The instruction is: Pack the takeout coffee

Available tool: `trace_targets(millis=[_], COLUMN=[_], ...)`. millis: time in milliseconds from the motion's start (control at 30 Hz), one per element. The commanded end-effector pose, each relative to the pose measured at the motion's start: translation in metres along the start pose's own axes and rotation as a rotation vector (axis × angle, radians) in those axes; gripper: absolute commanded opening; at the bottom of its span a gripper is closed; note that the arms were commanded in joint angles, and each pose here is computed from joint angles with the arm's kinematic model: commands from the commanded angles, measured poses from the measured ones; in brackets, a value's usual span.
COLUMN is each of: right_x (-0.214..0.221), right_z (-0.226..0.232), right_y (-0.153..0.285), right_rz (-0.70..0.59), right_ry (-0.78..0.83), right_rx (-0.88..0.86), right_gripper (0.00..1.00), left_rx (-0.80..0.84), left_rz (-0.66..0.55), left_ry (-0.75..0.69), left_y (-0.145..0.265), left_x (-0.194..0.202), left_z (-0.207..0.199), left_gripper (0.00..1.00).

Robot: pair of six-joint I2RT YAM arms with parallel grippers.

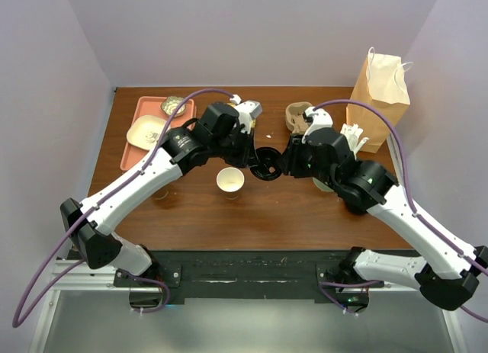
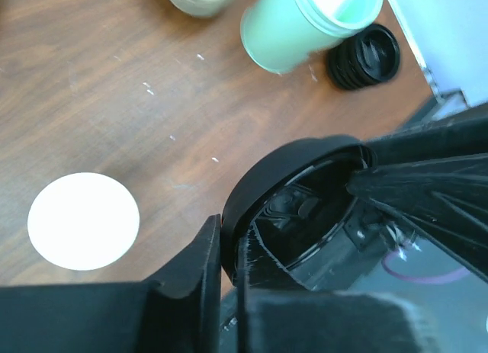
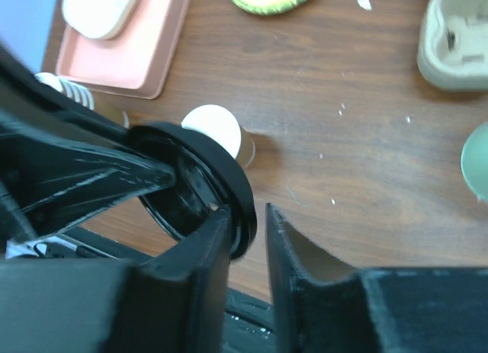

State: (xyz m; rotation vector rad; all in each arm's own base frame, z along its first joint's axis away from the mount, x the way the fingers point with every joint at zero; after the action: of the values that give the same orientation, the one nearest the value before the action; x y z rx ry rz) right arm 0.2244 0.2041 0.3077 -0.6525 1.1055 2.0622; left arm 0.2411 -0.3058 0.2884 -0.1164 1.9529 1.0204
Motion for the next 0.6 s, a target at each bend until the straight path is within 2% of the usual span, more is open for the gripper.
trace_targets(millis=[0,133,167,233,267,300,367,567], right_x=[-0.023,-0.031,-0.028,-0.026,-0.007,-0.001,0.013,0.037], right_z=[0.019,0.030,0.038,0.043,0.053,0.056,0.062,0.075], right_y=[0.018,0.028,0.031,0.031,0.034,0.036,0.041,0.042], right_rz=[-0.085,-0.172,-0.197,-0.243,-0.237,-0.257,-0.308,-0.351], right_ry=[0.178,0.356,0.462,0.604,0.776,0.855,1.028,1.277], right_rx=[-0.147,-0.231,-0.263,-0.243,-0.276,-0.266,-0.226,-0.252], right_gripper=[0.43,0.61,0.63,0.63,0.63,0.63,0.68,0.70], left_rx=[0.108,0.139,0.146,0.149,0.149,0.149,0.171,0.159], left_rz=[0.039,0.089,0.090,0.090,0.098,0.103,0.128,0.166], left_ry=[0.061,0.157,0.181,0.216,0.234,0.243,0.269,0.302], left_y=[0.010,0.016,0.019,0.024,0.024,0.024,0.024,0.025], left_x=[0.000,0.008,0.008,0.005,0.006,0.005,0.005,0.014], left_z=[-0.007,0.005,0.007,0.012,0.012,0.012,0.008,0.008], left_gripper=[0.00,0.00,0.00,0.00,0.00,0.00,0.00,0.00])
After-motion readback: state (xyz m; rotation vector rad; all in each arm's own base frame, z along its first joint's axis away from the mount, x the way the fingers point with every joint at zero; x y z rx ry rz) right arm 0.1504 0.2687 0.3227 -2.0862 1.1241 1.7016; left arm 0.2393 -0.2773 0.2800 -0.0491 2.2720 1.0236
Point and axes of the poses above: each gripper's point midway between its finger pads, its own y axis back along the fingers, its own z axis along the line the jaws close on, x = y × z, the point moved 2 cm from there along y, back along the fingers, and after that the axes turned 11 degrees about -y, right-handed, at the moved point
